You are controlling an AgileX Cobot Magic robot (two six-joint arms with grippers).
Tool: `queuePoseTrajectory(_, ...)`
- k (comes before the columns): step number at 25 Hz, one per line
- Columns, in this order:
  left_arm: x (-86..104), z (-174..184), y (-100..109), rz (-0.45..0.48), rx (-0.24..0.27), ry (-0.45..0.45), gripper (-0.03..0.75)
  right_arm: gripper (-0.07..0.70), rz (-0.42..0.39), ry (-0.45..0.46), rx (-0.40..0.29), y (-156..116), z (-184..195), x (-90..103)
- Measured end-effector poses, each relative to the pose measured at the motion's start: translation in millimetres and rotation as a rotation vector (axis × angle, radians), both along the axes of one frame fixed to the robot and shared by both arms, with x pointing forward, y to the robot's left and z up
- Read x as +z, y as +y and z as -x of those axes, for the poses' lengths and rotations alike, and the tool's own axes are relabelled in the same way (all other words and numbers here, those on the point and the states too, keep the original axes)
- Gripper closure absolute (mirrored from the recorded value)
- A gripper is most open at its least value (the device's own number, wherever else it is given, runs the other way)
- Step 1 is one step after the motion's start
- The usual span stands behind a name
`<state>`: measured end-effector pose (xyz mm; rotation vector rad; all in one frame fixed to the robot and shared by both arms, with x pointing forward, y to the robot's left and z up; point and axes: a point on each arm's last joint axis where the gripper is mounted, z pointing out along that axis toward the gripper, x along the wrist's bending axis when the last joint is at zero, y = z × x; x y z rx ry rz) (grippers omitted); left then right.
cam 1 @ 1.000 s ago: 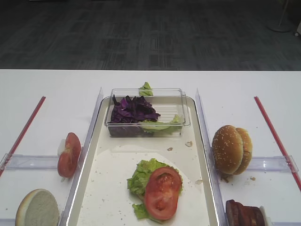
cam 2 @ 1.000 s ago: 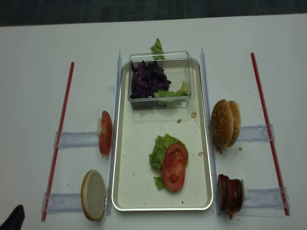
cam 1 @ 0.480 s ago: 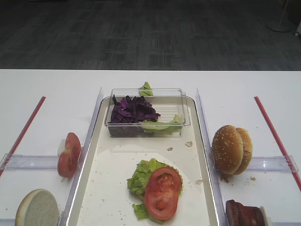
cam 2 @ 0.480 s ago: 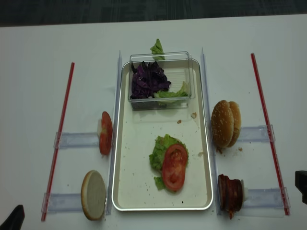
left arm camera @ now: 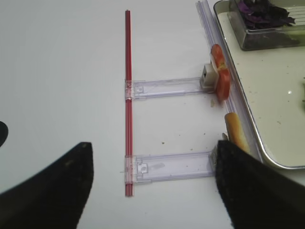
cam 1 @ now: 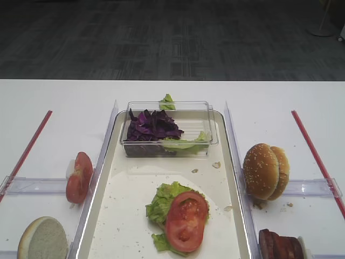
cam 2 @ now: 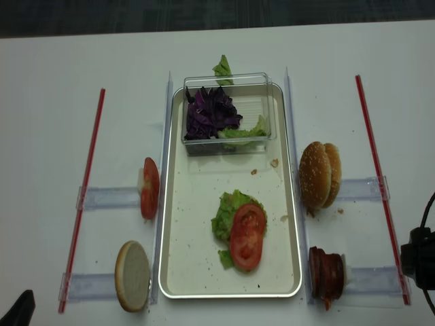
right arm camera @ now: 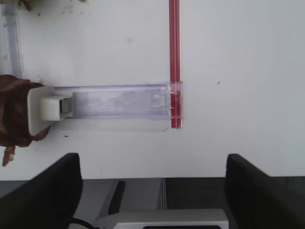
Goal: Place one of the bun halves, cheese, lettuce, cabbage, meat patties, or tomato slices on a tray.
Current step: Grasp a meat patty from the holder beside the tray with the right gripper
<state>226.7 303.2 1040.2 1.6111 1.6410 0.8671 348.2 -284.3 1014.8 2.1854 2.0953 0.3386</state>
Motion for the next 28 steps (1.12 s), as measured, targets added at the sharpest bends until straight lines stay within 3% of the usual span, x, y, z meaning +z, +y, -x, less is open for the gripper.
queuePoseTrajectory(5,0.0,0,0,0.000,0.000,0.000,0.223,0.007,0.004,0.055,-0.007,1,-12,-8.9)
queuePoseTrajectory(12,0.0,0,0,0.000,0.000,0.000,0.223,0.007,0.013,0.011,-0.040,0,-19,-9.8)
queuePoseTrajectory(20,0.0,0,0,0.000,0.000,0.000,0.223,0.022,0.013,0.025,-0.022,0,-18,-9.9)
queuePoseTrajectory(28,0.0,0,0,0.000,0.000,0.000,0.223,0.022,-0.050,0.029,-0.018,6,-18,-9.5)
